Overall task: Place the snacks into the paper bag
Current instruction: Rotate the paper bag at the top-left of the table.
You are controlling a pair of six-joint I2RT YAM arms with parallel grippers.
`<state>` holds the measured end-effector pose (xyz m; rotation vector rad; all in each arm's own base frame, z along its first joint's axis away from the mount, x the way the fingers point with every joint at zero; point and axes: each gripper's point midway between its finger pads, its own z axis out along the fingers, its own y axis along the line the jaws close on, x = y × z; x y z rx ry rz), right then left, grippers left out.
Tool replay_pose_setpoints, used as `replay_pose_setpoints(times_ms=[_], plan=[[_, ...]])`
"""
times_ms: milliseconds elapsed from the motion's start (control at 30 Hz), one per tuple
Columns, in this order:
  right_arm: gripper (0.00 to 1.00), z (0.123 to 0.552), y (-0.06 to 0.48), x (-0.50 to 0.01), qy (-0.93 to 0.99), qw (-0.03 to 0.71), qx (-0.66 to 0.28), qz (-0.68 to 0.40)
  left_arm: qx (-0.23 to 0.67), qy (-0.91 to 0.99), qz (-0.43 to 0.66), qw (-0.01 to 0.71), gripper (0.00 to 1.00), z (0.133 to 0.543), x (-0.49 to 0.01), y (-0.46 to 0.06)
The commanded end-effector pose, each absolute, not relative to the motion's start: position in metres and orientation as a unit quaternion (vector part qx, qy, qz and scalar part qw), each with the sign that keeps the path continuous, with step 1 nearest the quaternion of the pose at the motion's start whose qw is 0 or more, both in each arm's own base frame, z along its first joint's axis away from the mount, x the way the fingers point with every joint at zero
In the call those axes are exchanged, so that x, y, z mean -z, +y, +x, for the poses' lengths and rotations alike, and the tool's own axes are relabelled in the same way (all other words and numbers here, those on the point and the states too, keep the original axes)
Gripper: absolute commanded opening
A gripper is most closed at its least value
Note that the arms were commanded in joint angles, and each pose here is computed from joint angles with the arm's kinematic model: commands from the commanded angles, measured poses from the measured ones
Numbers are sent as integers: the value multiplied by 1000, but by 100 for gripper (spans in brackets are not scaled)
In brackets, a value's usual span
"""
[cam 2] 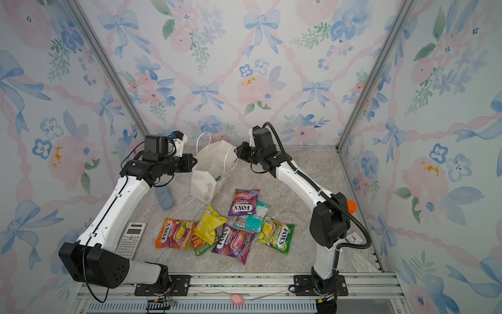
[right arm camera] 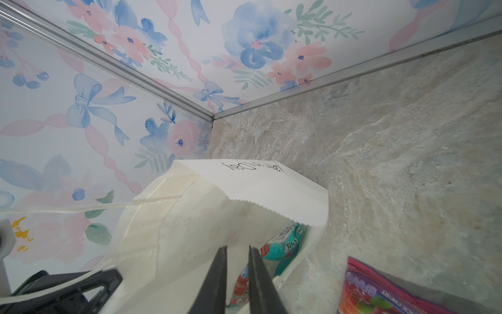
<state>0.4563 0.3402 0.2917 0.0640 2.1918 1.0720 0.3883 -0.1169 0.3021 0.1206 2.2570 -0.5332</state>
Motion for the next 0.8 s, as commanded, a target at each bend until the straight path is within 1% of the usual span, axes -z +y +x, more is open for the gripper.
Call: replay_pose_setpoints(times_ms=[0,33,200,300,400,433,567,767], plan=[[19,454,350,-287,854,327,-405,10,215,892,61,393,0,392,-294,-118],[20,454,351,-289,855,327,-403,7,217,892,61,392,0,391,-294,-118],[37,447,342,-301,858,346,-379,-9,217,893,62,390,0,390,-291,-117],[40,440,329,-318,858,369,-356,-17,217,893,62,390,0,390,-291,-116],[43,433,318,-325,861,376,-341,-19,217,892,63,391,0,390,-292,-116],[44,431,317,-325,863,381,-330,-33,217,892,63,392,0,389,-292,-115],[48,427,313,-318,871,374,-318,-36,220,892,63,390,0,390,-292,-116],[49,429,314,-306,876,365,-315,-31,219,893,65,387,0,389,-288,-115]])
